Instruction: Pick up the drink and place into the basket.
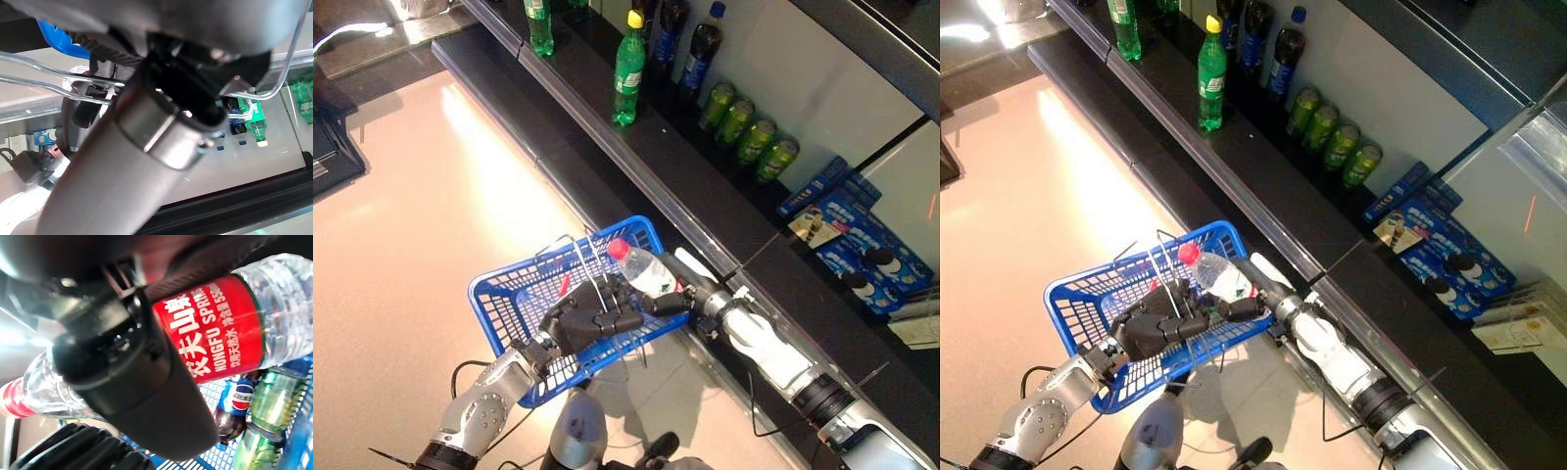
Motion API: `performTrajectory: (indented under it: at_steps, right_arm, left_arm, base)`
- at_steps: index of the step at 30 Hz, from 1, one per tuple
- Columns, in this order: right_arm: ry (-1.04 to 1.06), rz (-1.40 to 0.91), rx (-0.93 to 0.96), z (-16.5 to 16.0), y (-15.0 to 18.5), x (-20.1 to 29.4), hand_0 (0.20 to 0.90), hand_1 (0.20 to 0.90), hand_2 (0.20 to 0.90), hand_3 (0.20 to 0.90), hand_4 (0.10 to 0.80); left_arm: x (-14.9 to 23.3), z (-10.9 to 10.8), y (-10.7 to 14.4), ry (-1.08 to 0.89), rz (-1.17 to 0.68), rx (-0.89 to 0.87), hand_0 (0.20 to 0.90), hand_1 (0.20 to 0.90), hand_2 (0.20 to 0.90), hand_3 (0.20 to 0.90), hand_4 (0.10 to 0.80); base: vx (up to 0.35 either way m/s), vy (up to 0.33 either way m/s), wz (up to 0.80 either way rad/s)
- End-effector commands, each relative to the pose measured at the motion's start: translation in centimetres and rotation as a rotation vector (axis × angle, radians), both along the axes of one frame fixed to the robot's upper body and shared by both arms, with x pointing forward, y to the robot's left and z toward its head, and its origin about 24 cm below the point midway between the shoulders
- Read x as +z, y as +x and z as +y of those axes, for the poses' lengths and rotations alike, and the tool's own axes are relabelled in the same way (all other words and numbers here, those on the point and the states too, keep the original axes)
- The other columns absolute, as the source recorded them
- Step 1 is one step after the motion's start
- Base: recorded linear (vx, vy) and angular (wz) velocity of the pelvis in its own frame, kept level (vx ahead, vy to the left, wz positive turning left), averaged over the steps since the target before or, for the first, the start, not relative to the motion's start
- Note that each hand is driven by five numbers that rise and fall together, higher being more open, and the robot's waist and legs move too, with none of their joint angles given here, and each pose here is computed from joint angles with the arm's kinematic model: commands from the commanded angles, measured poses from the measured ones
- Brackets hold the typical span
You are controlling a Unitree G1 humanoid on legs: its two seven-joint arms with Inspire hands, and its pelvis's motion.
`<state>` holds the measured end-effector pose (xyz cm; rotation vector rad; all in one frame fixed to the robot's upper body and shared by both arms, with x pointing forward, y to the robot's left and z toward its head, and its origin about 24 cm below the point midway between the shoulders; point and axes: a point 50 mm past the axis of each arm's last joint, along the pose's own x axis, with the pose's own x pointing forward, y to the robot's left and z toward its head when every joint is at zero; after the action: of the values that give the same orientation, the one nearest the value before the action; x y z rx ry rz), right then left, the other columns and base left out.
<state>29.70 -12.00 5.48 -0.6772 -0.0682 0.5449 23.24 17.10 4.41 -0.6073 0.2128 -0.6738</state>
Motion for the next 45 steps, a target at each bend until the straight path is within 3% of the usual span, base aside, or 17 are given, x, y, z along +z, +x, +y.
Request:
performTrajectory:
  at_steps: [1, 17, 27, 45]
  right_arm:
    - [-0.039, -0.184, 0.122, 2.6, 1.3, 3.4, 0.300, 0.300, 0.300, 0.200, 0.100]
    - [-0.302, -0.345, 0.303, 6.2, 1.0, 5.6, 0.300, 0.300, 0.300, 0.200, 0.100]
    - [-0.354, -0.364, 0.370, 7.9, 0.9, 6.2, 0.300, 0.300, 0.300, 0.200, 0.100]
    - [-0.373, -0.137, 0.381, 9.1, 1.1, 2.1, 0.300, 0.300, 0.300, 0.200, 0.100]
  left_arm:
    - [14.2, -7.8, -2.7, -0.462, -0.785, -0.554, 0.300, 0.300, 0.300, 0.200, 0.100]
    - [15.4, -8.7, -3.5, -0.451, -0.851, -0.643, 0.300, 0.300, 0.300, 0.200, 0.100]
    - [16.1, -9.2, -3.9, -0.448, -0.900, -0.691, 0.300, 0.300, 0.300, 0.200, 0.100]
    - [17.0, -9.8, -4.5, -0.476, -0.950, -0.767, 0.300, 0.300, 0.300, 0.200, 0.100]
  base:
    - [0.000, 0.000, 0.00]
    - [0.000, 0.000, 0.00]
    - [0.000, 0.000, 0.00]
    - [0.007, -0.002, 0.03]
